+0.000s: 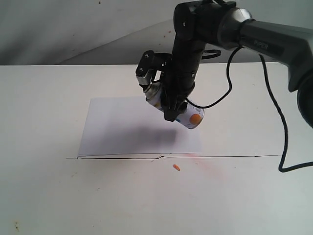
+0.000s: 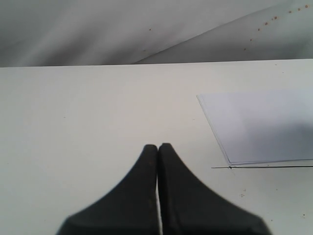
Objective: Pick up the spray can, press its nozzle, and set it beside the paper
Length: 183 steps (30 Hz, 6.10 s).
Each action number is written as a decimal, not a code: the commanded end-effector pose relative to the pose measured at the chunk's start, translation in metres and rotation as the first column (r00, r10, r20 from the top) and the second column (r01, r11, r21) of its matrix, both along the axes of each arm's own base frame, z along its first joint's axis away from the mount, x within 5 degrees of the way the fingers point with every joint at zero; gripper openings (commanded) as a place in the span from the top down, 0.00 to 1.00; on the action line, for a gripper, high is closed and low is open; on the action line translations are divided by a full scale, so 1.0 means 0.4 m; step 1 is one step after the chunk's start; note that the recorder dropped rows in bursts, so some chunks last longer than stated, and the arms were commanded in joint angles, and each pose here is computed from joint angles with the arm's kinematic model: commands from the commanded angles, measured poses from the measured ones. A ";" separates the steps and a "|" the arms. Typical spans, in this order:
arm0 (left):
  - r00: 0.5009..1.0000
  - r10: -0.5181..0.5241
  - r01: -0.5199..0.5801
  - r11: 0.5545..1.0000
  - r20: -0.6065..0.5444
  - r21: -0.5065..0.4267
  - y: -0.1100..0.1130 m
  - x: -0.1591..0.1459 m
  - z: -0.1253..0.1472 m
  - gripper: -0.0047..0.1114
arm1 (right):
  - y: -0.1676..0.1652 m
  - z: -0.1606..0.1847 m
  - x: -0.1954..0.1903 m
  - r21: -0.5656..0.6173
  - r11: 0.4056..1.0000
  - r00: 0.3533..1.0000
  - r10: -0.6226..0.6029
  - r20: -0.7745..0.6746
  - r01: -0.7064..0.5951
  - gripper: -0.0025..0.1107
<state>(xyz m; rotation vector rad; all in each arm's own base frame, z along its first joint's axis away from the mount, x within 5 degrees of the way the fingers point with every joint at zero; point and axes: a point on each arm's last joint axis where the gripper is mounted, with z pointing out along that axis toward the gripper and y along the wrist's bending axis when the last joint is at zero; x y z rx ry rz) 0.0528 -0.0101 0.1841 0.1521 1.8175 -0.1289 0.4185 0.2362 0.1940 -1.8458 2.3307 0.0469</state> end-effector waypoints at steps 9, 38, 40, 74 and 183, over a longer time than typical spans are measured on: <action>0.934 0.048 -0.004 0.992 0.354 -0.124 0.005 0.006 0.082 0.96 | 0.004 0.031 -0.003 0.037 0.999 1.000 0.005 0.015 -0.005 0.98; 0.991 -0.016 -0.040 0.910 -0.133 -0.412 -0.078 0.339 0.459 0.96 | 0.009 0.032 -0.006 0.061 0.998 1.000 -0.007 0.001 0.007 0.98; 0.967 -0.059 -0.039 0.927 -0.248 -0.372 -0.101 0.424 0.468 0.96 | 0.009 0.032 -0.006 0.061 0.998 1.000 -0.007 0.001 0.007 0.98; 0.392 -0.648 0.262 0.759 -0.653 -0.596 -0.313 0.935 0.181 0.96 | -0.006 0.031 0.003 -0.009 1.000 0.999 -0.002 0.039 0.003 0.98; 0.142 -0.782 0.334 0.615 -0.607 -0.714 -0.534 0.917 -0.045 0.96 | 0.005 -0.040 0.019 -0.091 0.996 0.997 0.024 0.073 -0.018 0.98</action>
